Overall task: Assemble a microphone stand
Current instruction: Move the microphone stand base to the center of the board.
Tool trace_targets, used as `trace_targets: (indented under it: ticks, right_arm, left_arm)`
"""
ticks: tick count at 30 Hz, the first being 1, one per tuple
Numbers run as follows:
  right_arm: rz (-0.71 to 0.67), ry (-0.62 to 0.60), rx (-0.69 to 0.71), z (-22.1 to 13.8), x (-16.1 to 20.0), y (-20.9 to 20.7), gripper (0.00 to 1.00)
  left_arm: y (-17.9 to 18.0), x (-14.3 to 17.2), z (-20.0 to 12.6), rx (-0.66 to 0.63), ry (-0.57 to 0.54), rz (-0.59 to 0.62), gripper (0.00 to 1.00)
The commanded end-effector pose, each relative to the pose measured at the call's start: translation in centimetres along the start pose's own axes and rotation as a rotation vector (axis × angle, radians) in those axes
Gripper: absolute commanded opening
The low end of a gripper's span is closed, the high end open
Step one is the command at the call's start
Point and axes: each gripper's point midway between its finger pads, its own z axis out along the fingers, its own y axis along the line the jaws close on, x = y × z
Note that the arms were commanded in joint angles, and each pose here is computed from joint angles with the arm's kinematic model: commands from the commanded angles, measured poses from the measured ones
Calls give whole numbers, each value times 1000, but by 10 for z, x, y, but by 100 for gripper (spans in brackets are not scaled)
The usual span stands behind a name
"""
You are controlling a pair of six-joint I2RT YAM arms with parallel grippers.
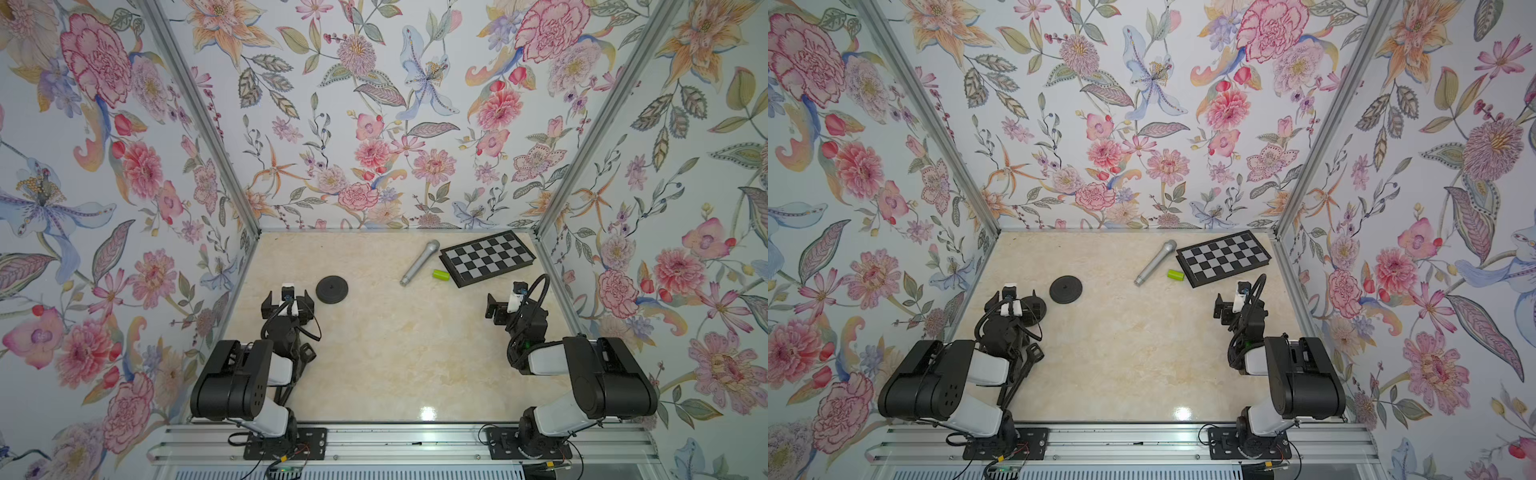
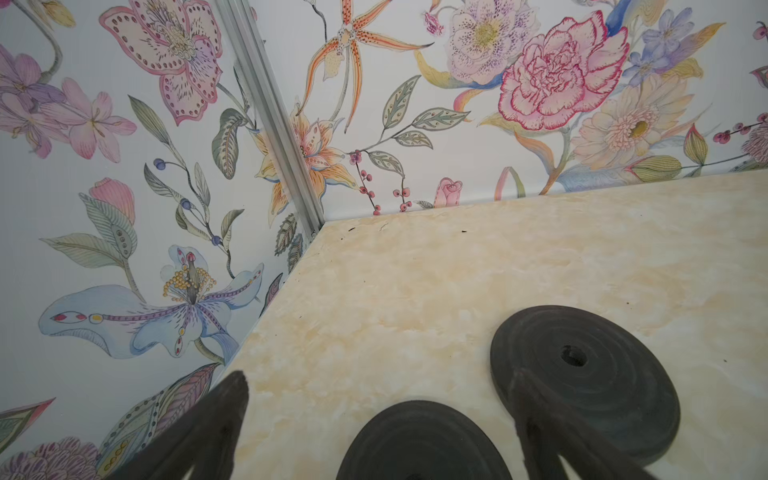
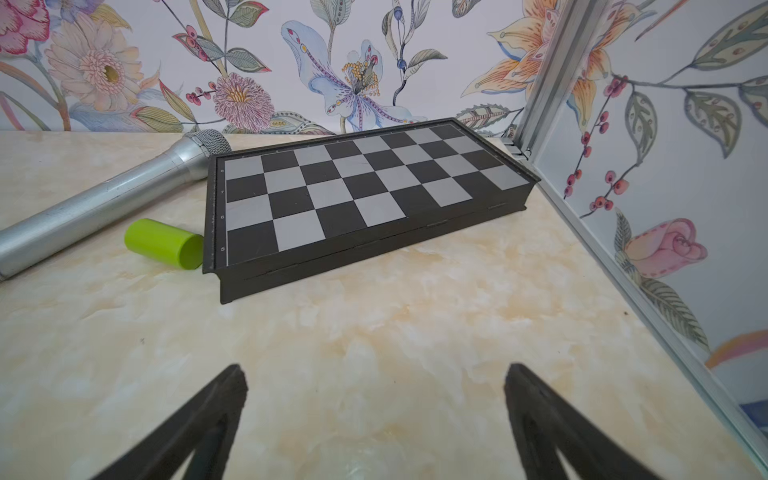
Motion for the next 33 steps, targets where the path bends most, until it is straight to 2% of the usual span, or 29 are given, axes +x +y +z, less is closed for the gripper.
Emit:
trace_targets:
  ticks: [1, 26, 31, 33]
  right_arm:
    - [-1, -22, 6, 1, -6, -2, 100]
    - [4, -21, -6, 1, -6, -1, 100]
    - [37, -63, 12, -7, -10, -9, 100]
    - [56, -106, 6, -18, -15, -12, 100]
  left_arm:
    - [1, -6, 3, -2, -17, -15, 99]
    - [2, -6, 2, -12, -18, -16, 99]
    - [-1, -12, 0, -17, -22, 11, 99]
    - [-6, -20, -10, 2, -69, 26, 99]
